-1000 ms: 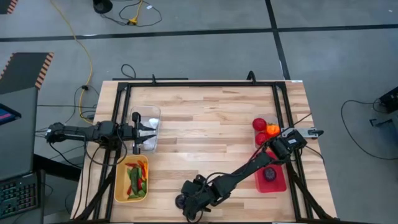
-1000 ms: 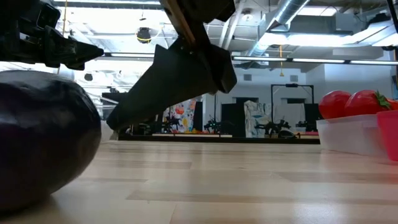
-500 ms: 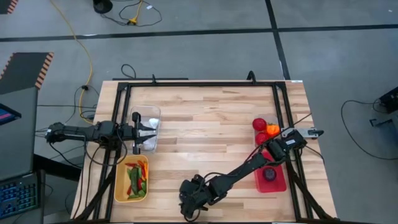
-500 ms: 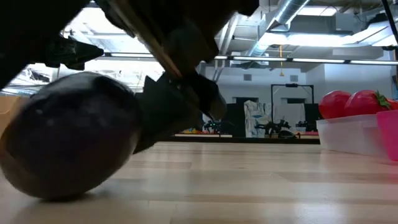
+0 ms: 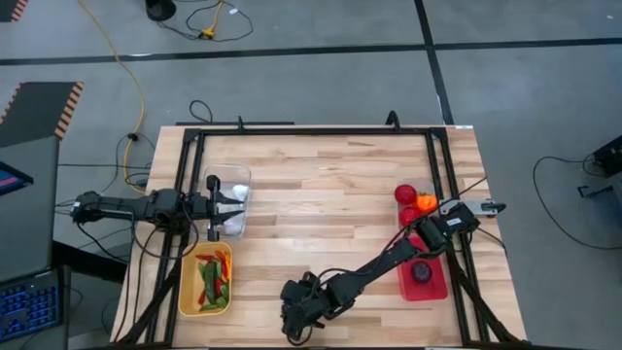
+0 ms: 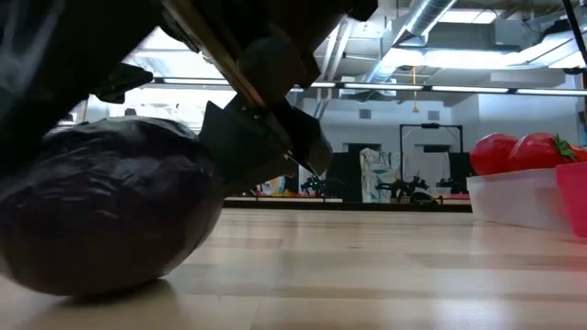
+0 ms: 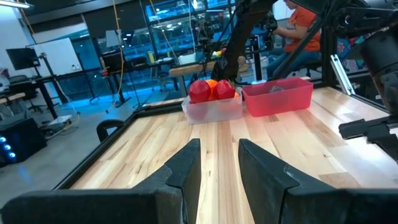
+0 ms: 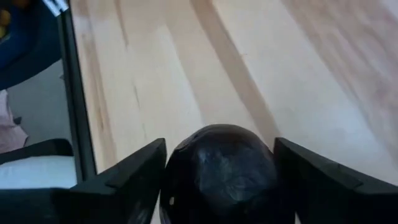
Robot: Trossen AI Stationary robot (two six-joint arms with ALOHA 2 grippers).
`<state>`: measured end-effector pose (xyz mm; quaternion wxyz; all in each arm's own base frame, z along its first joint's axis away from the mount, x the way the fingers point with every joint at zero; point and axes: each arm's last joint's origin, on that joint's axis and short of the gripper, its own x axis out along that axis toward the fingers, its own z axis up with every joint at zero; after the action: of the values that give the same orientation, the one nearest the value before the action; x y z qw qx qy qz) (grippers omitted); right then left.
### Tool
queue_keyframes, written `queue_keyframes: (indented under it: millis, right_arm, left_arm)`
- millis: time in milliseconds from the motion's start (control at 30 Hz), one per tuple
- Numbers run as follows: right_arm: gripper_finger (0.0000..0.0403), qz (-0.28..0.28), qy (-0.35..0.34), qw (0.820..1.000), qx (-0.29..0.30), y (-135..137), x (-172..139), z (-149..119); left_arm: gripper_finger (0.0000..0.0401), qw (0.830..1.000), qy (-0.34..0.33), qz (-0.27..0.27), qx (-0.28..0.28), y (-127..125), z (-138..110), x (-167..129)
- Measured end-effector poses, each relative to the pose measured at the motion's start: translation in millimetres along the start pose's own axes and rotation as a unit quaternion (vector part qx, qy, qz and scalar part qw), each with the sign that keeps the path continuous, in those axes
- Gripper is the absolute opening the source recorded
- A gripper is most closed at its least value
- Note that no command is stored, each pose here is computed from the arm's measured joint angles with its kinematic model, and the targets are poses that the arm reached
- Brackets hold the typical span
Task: Sort produce into baskets
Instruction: Put the plum into the red bin
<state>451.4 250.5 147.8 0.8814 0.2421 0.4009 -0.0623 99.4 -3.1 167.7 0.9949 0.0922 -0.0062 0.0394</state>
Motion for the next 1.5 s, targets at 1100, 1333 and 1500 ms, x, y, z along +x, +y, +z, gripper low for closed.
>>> queue_keyframes:
  millis: [1100, 1333, 1500]
  right_arm:
    - [0.0271, -0.252, 0.169, 0.953, 0.011, -38, -200, 22]
    - [0.0271, -0.292, 0.198, 0.936, 0.015, -48, -237, 2]
    - [0.0271, -0.335, 0.219, 0.915, 0.06, -76, -249, -29]
  left_arm:
    - [0.0096, 1.0, 0.0, 0.0, 0.0, 0, 0, 0]
    - [0.0096, 1.0, 0.0, 0.0, 0.0, 0, 0, 0]
    - [0.0096, 1.0, 0.0, 0.0, 0.0, 0, 0, 0]
